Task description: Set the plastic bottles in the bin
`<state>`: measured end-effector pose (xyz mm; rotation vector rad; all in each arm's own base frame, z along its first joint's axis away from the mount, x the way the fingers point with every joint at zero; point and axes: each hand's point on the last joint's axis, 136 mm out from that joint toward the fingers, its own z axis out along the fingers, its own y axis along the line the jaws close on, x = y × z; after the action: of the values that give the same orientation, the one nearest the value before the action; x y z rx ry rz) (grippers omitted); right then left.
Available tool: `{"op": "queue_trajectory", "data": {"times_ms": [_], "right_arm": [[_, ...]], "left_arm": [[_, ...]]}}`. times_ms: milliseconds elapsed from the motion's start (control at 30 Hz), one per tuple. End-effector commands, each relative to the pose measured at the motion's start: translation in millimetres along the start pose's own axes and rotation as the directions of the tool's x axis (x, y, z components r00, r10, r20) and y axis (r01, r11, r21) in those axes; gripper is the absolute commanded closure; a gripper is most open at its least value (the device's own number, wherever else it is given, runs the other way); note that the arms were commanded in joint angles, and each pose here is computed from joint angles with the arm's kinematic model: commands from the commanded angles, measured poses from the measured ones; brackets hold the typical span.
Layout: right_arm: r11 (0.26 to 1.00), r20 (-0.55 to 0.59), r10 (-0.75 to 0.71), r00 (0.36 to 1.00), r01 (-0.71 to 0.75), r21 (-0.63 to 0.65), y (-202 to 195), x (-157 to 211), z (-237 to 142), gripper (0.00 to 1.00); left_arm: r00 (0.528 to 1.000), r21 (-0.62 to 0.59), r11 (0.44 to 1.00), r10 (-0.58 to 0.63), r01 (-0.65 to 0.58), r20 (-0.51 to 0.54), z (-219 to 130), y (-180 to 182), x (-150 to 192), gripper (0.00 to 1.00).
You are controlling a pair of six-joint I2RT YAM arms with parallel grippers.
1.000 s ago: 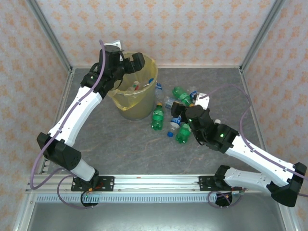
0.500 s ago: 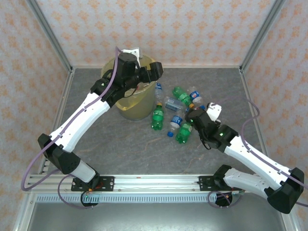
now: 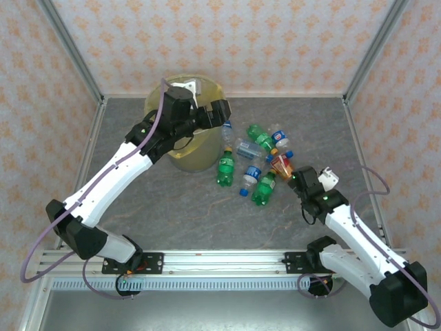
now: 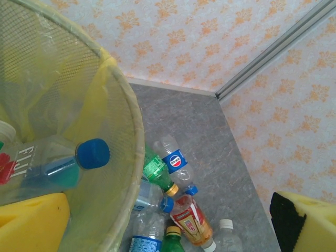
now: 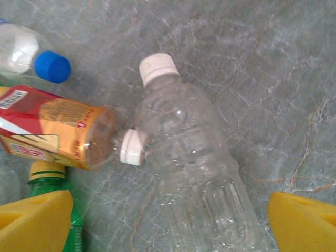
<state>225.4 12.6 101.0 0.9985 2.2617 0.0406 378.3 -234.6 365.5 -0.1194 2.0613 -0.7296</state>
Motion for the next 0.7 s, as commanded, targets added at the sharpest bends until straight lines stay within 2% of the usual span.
{"op": "queue_trajectory", "data": {"times_ms": [0, 133, 600, 667], "right_arm": [[1.000, -0.043, 0.020, 0.999, -0.021, -0.013, 0.6, 7.8, 12.2, 0.08], [1.000, -0.073, 0.014, 0.997, -0.016, -0.023, 0.2, 14.0, 25.6, 0.14], [0.999, -0.161, -0.031, 0.986, 0.029, -0.016, 0.6, 34.0, 49.1, 0.23], [0.999, -0.169, -0.037, 0.985, 0.035, -0.012, -0.9, 36.3, 51.1, 0.28]], "left_arm": [[0.999, 0.024, 0.999, -0.029, 0.027, 0.046, -19.6, -5.9, -9.3, 0.01], [0.998, 0.013, 1.000, -0.023, 0.023, 0.057, -27.1, -3.1, -11.4, 0.01], [0.998, -0.008, 1.000, -0.015, 0.016, 0.062, -31.9, 0.5, -12.6, 0.01], [0.998, -0.009, 1.000, -0.013, 0.014, 0.061, -31.4, 0.2, -12.9, 0.01]]}}
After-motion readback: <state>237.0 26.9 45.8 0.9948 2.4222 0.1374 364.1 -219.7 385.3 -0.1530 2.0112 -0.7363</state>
